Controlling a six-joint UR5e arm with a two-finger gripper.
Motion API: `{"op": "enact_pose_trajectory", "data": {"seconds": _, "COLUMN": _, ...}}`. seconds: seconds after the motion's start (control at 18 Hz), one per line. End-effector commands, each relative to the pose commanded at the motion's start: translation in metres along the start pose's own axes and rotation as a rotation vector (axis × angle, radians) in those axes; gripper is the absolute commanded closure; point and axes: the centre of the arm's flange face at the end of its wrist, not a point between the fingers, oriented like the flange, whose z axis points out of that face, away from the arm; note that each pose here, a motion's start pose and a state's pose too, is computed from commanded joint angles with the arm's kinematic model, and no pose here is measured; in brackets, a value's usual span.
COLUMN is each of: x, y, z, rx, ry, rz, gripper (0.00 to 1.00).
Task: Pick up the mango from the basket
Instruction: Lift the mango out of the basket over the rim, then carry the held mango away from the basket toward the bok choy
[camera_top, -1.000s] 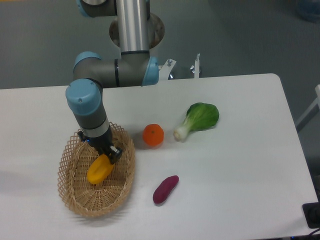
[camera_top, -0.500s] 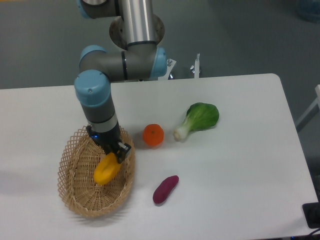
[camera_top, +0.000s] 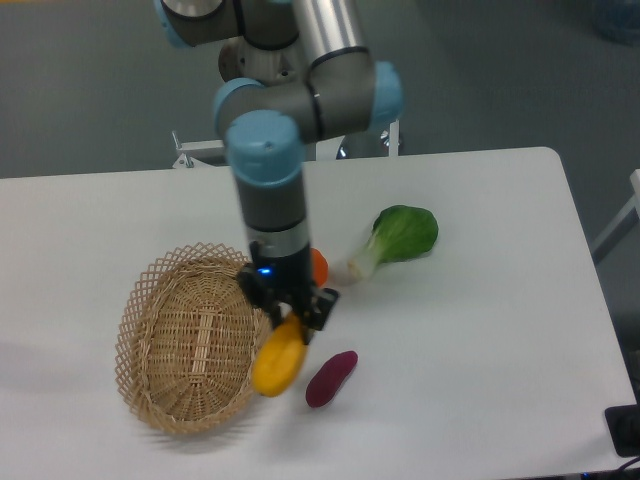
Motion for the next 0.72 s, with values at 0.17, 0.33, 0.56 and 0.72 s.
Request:
{"op": "enact_pose_trajectory", "data": {"seconds": 0.17, "x": -0.035, "y": 0.031, "z": -0.007, "rx": 0.006, "ry": -0.001, "rz": 0.045, "gripper": 0.55}}
{"op": "enact_pose_trajectory", "data": {"seconds": 0.33, "x": -0.063, "y": 0.062, "z": -0.022, "rx": 0.011, "ry": -0.017, "rz": 0.073, "gripper": 0.55}}
{"op": "enact_pose_trajectory", "data": {"seconds": 0.56, "x": -0.092, "y": 0.094, "z": -0.028, "rx": -0.005, "ry": 0.002, "rz": 0.115, "gripper": 0.55}}
{"op": "enact_pose_trajectory", "data": {"seconds": 0.72, "x": -0.107, "y": 0.112, "z": -0.030, "rx": -0.026, "ry": 0.018, "rz": 0.157, "gripper": 0.55}}
